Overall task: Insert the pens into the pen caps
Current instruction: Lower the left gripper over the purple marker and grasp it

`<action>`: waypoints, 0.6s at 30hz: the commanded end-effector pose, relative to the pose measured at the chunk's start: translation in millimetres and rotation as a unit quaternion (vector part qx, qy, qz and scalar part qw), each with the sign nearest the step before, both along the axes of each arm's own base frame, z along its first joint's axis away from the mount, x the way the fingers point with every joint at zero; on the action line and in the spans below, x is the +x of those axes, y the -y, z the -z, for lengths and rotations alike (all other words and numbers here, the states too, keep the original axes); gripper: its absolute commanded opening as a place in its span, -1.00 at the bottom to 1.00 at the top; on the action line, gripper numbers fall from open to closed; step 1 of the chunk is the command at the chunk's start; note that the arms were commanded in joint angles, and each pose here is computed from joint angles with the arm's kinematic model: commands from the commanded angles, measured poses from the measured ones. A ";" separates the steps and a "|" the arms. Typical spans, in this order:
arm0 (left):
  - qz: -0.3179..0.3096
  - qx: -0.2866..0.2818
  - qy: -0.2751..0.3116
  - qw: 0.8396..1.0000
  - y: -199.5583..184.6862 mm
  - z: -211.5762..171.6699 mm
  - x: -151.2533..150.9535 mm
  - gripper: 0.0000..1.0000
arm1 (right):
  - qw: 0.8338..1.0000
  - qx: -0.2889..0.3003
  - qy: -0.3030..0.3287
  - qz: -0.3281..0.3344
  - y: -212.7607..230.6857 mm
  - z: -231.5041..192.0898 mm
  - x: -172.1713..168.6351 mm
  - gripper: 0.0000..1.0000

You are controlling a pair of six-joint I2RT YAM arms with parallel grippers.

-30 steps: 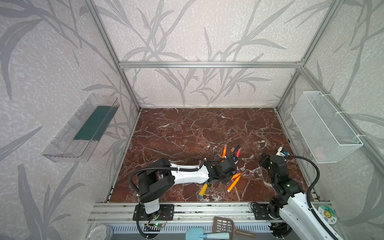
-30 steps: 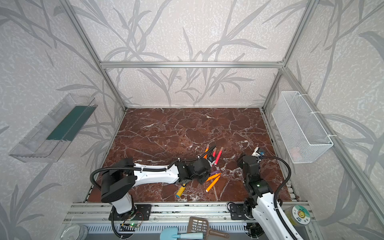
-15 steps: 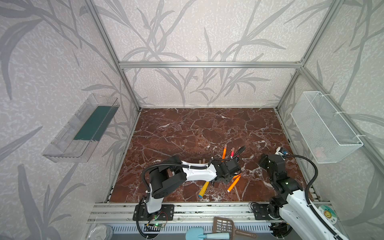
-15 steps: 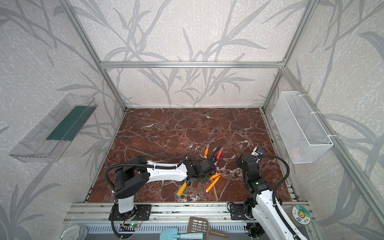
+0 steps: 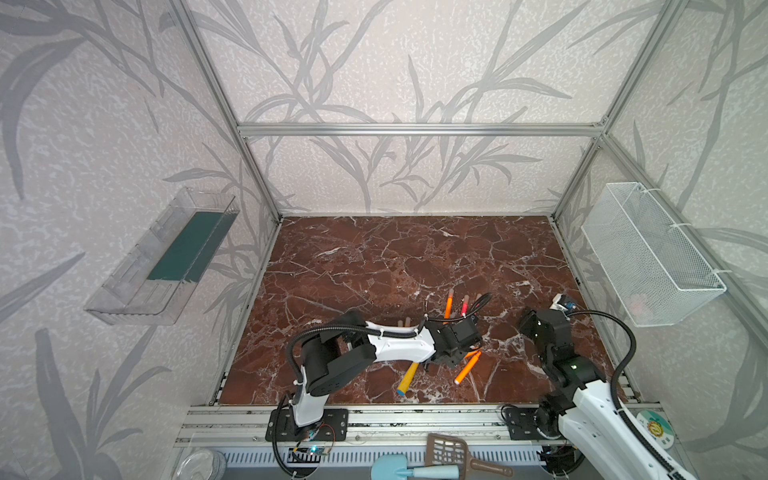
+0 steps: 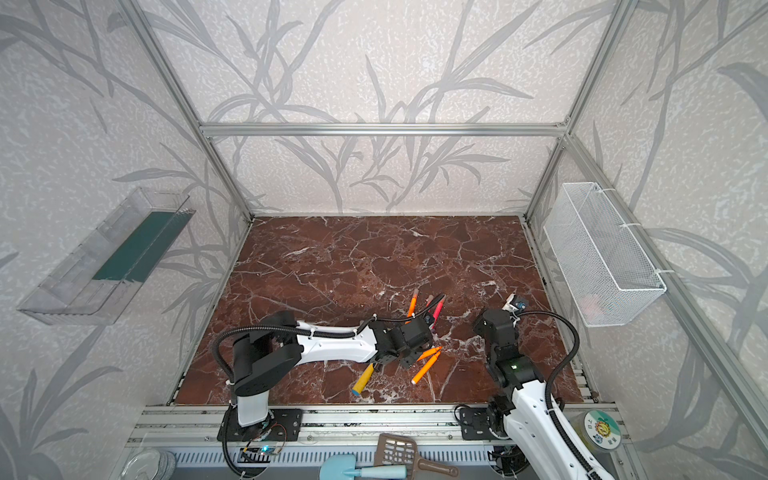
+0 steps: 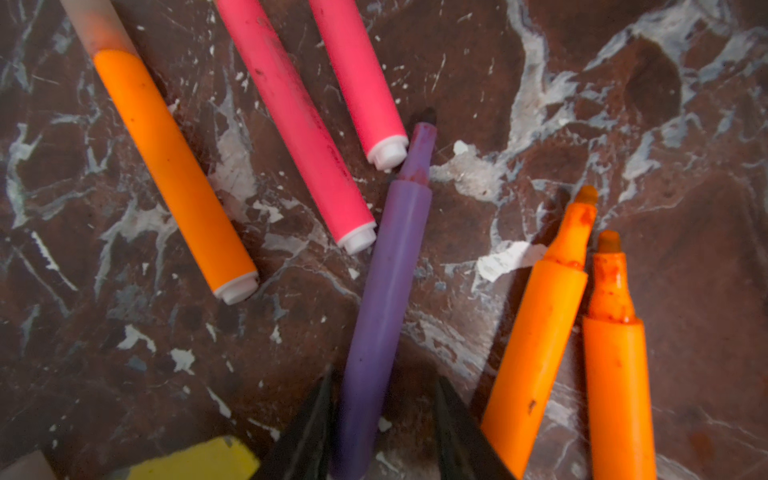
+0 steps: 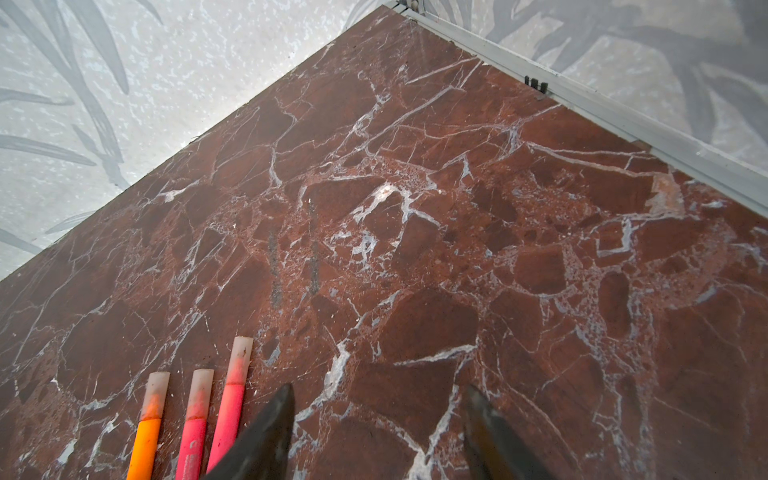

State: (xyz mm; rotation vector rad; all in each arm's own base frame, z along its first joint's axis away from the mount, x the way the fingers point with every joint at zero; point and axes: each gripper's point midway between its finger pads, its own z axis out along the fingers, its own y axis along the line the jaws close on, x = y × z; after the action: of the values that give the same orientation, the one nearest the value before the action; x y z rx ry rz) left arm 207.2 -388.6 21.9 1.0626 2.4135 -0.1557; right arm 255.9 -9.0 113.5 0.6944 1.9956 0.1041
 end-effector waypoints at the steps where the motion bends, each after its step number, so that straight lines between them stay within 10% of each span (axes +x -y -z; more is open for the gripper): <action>1: -0.006 0.023 0.000 1.000 -2.7 4.6 0.2 -0.28 | 1.000 -0.005 0.004 0.002 1.7 -6.8 0.6 0.24; 18: -0.006 0.003 0.026 1.000 6.4 -23.0 10.3 -0.90 | 0.987 0.102 0.070 -0.106 -39.3 -48.8 -24.4 0.23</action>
State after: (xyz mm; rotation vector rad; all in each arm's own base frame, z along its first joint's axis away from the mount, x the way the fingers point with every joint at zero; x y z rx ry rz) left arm 212.7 -391.7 22.7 1.0553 2.4162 -0.1133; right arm 239.9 15.9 161.6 0.6082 1.8993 0.3715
